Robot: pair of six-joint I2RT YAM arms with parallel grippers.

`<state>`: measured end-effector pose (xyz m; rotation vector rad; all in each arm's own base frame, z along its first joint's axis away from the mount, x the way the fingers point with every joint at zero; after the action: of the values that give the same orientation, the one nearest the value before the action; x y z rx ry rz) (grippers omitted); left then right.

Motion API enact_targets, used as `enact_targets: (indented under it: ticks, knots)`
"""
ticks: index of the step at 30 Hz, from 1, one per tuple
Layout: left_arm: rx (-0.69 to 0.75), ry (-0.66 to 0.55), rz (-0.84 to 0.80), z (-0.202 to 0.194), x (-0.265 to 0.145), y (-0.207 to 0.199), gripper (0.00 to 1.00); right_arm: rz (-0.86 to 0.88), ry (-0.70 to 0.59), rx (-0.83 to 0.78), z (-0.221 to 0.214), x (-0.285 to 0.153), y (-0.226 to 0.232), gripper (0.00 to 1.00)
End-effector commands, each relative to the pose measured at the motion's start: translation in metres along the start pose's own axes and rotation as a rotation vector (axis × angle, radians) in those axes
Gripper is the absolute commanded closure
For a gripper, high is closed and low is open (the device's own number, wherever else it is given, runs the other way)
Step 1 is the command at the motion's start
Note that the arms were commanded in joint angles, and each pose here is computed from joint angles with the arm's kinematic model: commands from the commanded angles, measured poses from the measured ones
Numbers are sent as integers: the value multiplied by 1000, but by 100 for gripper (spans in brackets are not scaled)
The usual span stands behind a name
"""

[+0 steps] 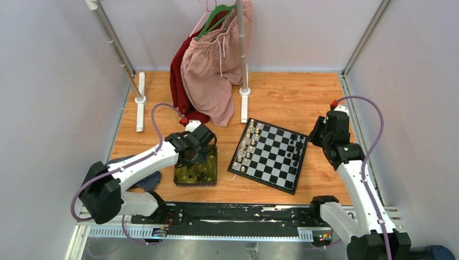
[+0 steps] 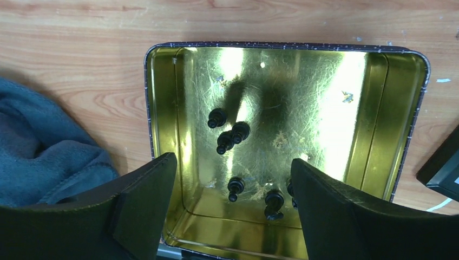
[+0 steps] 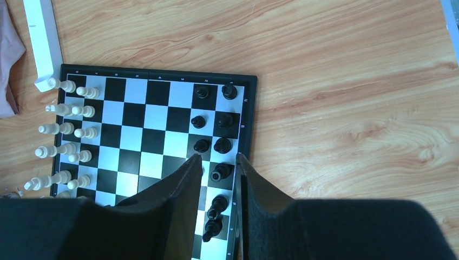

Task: Set up the chess pieces on the board
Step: Pick up the chess piece from the storage box.

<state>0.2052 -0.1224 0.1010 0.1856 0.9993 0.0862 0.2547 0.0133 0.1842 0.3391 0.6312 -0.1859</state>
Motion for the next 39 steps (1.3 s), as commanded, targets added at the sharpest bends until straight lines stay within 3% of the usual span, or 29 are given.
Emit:
enact_targets:
  ticks: [1, 24, 32, 39]
  knots:
    - [-59, 4, -44, 0, 8, -7, 19, 3, -7, -22, -2, -1, 2, 66]
    - [-159, 81, -12, -4, 43, 3, 37, 9, -6, -49, 2, 6, 7, 67]
    - [-191, 105, -10, -6, 50, 2, 49, 11, -2, -51, 1, 9, 7, 67]
    - [-206, 121, 2, -11, 53, 4, 51, 9, 6, -55, -2, 12, 6, 67]
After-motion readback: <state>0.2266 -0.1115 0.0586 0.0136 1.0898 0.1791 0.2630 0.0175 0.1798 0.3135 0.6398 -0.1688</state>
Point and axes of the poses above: each gripper's point midway between its finger pads, its own x axis out along the fingers, its own y axis along the line the jaws close on, z = x × y, the point moved 2 cm from there along -x, back along the fingers, and after that the axes turned 5 degrees about x, right-handed, at the moved point
